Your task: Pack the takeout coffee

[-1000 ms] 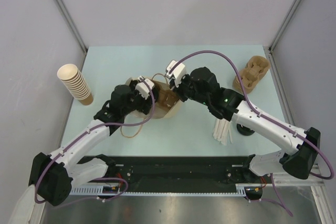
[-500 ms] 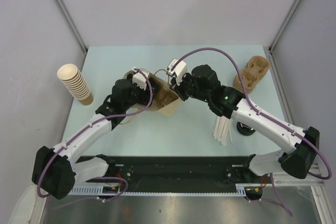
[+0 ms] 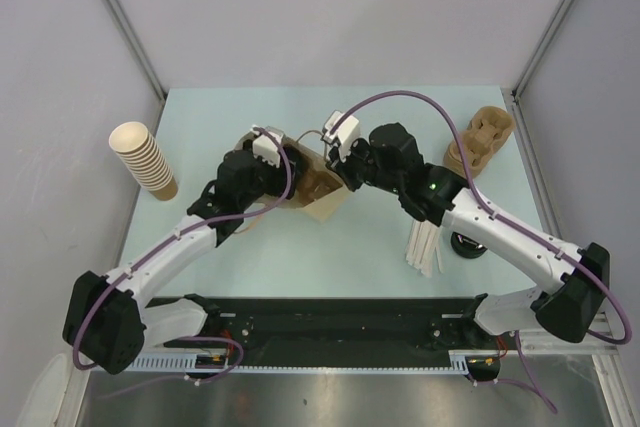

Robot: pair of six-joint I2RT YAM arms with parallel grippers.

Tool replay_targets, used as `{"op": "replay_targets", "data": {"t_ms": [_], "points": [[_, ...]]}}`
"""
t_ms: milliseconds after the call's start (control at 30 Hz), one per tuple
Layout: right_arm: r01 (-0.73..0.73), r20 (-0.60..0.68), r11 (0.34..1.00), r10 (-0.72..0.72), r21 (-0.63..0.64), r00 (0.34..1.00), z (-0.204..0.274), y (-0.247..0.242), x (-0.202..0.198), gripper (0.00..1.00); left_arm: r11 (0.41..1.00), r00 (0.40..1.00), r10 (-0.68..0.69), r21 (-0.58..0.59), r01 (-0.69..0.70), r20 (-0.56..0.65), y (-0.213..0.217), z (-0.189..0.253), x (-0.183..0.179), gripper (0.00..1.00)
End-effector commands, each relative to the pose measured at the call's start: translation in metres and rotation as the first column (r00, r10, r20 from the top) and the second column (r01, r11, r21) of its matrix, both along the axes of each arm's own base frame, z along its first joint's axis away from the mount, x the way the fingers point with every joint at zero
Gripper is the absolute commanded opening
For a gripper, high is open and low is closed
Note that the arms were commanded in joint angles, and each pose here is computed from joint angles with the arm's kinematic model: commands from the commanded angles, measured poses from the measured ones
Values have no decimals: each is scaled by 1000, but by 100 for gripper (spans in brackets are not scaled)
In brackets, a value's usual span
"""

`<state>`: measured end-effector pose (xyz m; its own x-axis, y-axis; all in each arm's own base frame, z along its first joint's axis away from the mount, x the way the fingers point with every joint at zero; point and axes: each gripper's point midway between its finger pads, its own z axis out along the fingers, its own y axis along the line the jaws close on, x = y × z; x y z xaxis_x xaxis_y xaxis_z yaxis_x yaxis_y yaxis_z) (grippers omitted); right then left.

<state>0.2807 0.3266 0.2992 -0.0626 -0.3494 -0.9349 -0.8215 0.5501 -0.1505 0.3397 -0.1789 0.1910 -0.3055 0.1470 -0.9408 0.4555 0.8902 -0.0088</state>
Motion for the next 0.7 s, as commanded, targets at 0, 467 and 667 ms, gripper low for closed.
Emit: {"op": "replay_targets", "data": {"t_ms": [0, 467, 667], "points": [[29, 183, 995, -45, 93, 982, 47, -9, 11, 0, 998, 990, -49, 56, 42, 132, -1, 15, -6, 0], [-69, 177, 997, 60, 45, 982, 32, 2, 10, 9, 988, 987, -131, 94, 122, 96, -4, -8, -27, 0], [-77, 156, 997, 72, 20, 985, 21, 11, 15, 26, 989, 988, -126, 92, 118, 85, -1, -15, -32, 0]]}}
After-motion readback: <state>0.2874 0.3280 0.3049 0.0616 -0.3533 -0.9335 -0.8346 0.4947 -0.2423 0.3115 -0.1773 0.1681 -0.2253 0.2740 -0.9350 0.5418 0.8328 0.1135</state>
